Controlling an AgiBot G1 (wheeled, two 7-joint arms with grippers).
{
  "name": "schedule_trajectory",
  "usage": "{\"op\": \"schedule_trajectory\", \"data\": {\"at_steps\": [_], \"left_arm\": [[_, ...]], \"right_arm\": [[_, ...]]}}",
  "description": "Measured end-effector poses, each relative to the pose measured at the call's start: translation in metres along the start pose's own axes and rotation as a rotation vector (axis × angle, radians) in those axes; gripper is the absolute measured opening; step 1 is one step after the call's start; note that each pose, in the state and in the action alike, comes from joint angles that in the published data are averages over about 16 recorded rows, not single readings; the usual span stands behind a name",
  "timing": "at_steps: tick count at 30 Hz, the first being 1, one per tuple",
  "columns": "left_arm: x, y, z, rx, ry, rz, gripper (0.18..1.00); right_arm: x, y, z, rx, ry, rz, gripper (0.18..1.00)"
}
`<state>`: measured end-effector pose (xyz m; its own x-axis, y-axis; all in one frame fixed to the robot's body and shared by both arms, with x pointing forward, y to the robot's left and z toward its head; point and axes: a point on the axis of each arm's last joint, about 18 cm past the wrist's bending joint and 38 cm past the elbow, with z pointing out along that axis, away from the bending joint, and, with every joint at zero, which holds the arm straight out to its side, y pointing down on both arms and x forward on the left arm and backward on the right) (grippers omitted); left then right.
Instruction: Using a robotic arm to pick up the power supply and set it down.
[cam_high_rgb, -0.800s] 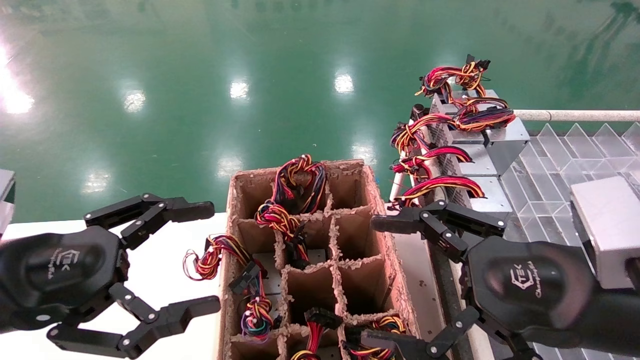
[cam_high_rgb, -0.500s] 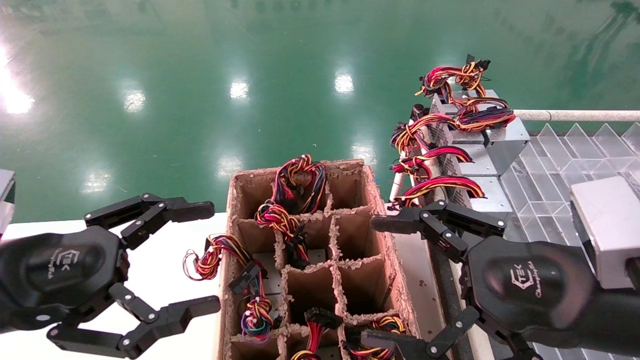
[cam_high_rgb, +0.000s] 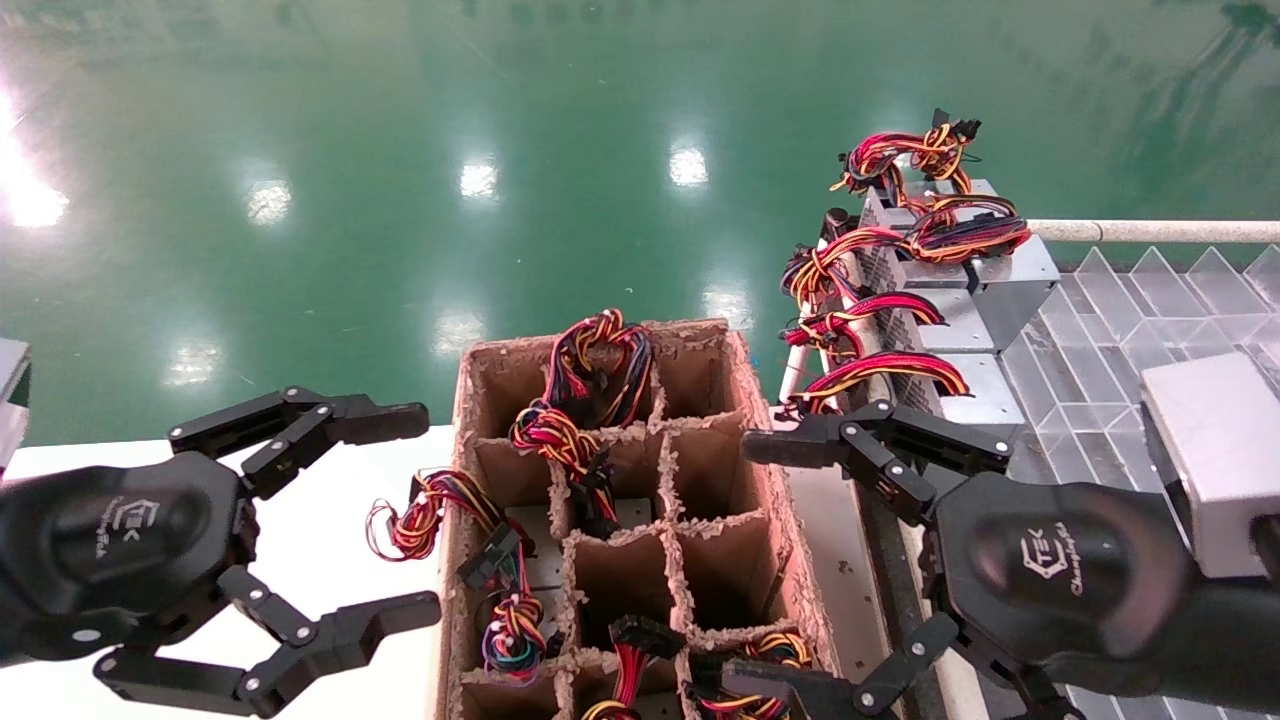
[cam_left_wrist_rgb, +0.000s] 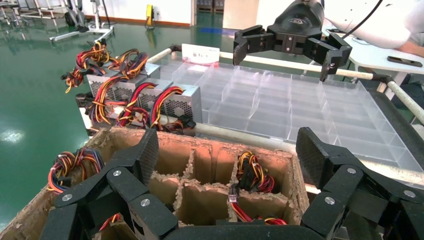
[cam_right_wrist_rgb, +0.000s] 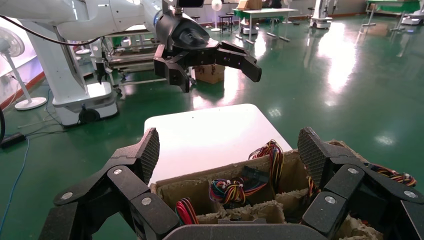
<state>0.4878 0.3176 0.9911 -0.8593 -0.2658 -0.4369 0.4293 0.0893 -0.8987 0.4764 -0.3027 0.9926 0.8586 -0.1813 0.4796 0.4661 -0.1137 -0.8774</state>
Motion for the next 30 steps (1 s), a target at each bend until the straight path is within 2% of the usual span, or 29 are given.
{"op": "schedule_trajectory", "data": {"at_steps": [30], "left_arm": [[0.0, 0.0, 0.0, 0.0, 0.0, 0.0, 1.001]], "right_arm": [[0.0, 0.0, 0.0, 0.0, 0.0, 0.0, 1.0]]}}
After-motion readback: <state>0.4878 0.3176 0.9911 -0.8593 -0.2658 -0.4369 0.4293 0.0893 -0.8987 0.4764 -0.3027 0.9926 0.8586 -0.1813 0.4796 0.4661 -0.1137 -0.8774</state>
